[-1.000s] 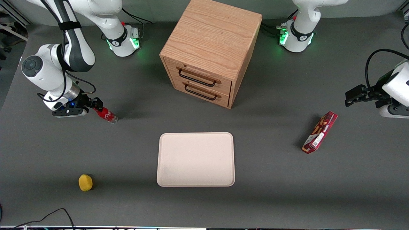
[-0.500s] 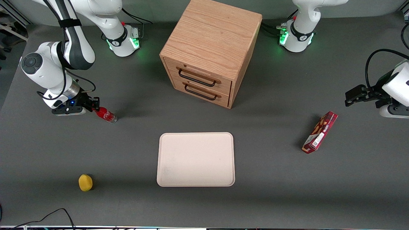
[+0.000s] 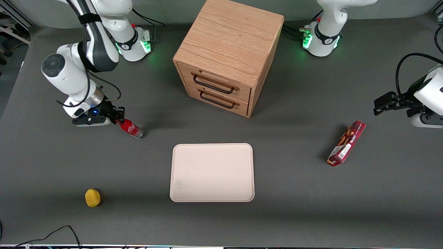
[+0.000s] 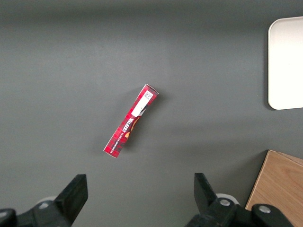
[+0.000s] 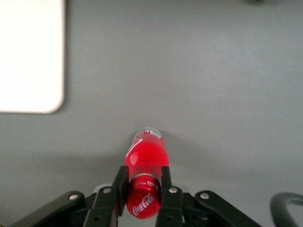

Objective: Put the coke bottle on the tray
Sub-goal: 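Lift the bottle and carry it to the white tray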

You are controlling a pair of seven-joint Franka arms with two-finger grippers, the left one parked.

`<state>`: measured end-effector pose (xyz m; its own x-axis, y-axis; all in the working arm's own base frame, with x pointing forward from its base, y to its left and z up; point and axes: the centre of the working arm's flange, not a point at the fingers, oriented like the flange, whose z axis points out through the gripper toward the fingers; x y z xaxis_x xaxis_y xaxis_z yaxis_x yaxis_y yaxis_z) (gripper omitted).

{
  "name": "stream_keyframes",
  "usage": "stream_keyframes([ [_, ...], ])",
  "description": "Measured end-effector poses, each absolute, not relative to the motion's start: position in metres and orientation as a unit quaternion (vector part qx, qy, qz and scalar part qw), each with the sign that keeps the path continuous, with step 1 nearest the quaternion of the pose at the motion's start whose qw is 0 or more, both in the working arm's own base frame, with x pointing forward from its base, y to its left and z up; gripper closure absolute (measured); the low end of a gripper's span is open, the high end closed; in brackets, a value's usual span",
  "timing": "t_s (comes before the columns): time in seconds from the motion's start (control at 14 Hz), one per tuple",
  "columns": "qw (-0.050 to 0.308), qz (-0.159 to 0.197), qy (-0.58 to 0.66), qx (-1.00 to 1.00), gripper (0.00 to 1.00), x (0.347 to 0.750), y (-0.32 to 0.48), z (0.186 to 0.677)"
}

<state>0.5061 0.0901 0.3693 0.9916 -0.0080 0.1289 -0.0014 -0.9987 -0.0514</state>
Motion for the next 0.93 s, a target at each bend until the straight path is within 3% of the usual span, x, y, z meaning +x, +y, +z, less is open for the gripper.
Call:
stream_keyframes([
  [0.29, 0.046, -0.017, 0.016, -0.999, 0.69, 0.592, 0.125, 0.42],
  [0.43, 0.014, -0.015, 0.03, -0.999, 0.69, 0.634, 0.16, 0.43],
  [0.71, 0.005, -0.014, 0.047, -0.999, 0.69, 0.678, 0.253, 0.398],
  [0.93, 0.002, -0.028, 0.057, -0.998, 0.69, 0.706, 0.265, 0.377],
])
